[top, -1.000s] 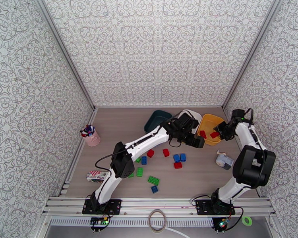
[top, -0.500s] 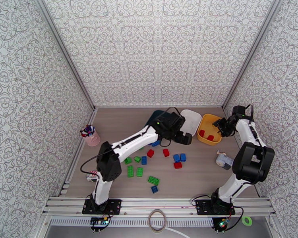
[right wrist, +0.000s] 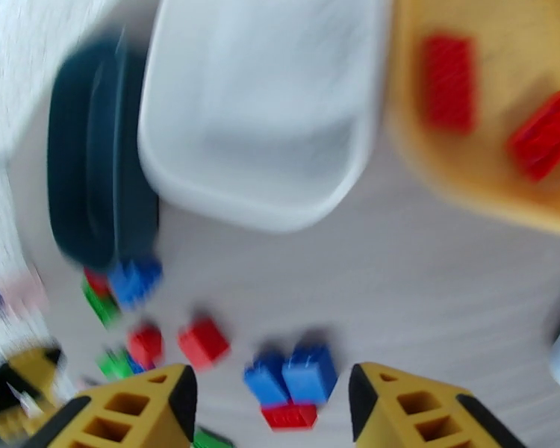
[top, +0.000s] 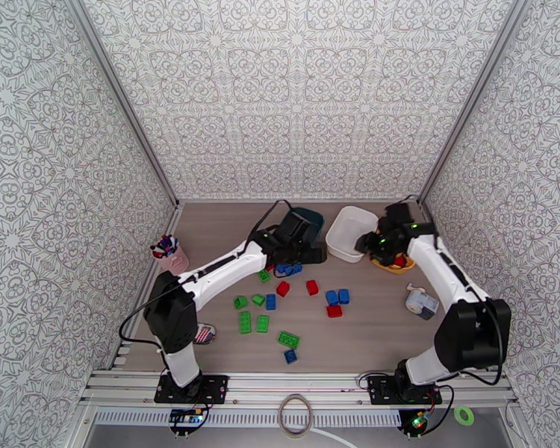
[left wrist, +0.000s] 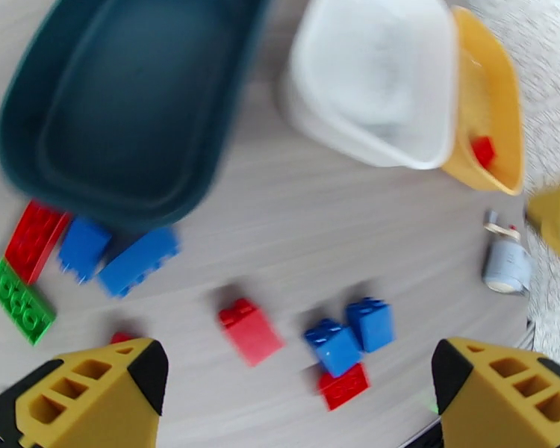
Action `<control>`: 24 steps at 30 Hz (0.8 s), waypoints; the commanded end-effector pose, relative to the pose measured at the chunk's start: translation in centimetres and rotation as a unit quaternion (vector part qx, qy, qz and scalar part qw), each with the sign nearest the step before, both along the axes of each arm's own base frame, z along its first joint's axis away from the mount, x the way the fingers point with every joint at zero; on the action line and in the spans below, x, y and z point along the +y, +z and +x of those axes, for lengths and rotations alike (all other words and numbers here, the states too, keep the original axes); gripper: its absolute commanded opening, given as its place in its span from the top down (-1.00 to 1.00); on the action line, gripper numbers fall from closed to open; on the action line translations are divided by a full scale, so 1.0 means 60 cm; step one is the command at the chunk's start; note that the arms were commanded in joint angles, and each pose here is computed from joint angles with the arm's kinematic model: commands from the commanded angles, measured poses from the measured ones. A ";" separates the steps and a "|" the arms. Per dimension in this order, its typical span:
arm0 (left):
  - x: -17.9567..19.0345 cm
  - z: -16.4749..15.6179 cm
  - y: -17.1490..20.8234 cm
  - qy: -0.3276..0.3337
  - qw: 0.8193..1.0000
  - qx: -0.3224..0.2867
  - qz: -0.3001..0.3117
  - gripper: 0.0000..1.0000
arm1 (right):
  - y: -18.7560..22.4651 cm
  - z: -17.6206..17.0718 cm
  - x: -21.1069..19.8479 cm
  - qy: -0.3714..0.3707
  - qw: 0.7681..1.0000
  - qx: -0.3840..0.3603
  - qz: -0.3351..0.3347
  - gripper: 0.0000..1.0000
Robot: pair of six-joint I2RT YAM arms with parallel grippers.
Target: Sort the legos into containers by color
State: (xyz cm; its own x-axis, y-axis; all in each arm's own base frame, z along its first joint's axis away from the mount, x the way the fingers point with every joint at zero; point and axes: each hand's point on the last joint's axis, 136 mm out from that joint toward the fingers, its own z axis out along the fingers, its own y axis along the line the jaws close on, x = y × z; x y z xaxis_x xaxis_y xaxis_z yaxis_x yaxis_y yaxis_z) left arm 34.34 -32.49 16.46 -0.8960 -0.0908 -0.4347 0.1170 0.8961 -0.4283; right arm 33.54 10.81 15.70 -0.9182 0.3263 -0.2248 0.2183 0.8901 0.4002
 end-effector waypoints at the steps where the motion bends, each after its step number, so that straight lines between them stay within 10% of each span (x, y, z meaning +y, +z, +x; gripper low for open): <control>1: 0.025 -0.008 0.014 0.044 0.999 -0.005 -0.025 -0.99 | -0.030 -0.070 0.019 0.043 0.997 0.030 -0.055 -0.24; 24: 0.119 -0.129 -0.042 0.115 0.993 0.027 -0.005 -0.99 | -0.190 -0.209 0.126 0.165 0.967 0.116 -0.158 -0.43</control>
State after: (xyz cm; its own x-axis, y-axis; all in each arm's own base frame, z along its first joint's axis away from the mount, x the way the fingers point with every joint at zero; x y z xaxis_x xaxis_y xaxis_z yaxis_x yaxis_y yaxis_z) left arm 27.13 -25.97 14.07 -0.8852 -0.2692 -0.3795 -0.0830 0.8939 -0.4405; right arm 20.21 18.35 4.71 -0.9982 -0.0553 -0.0215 -0.0572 0.9933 0.1007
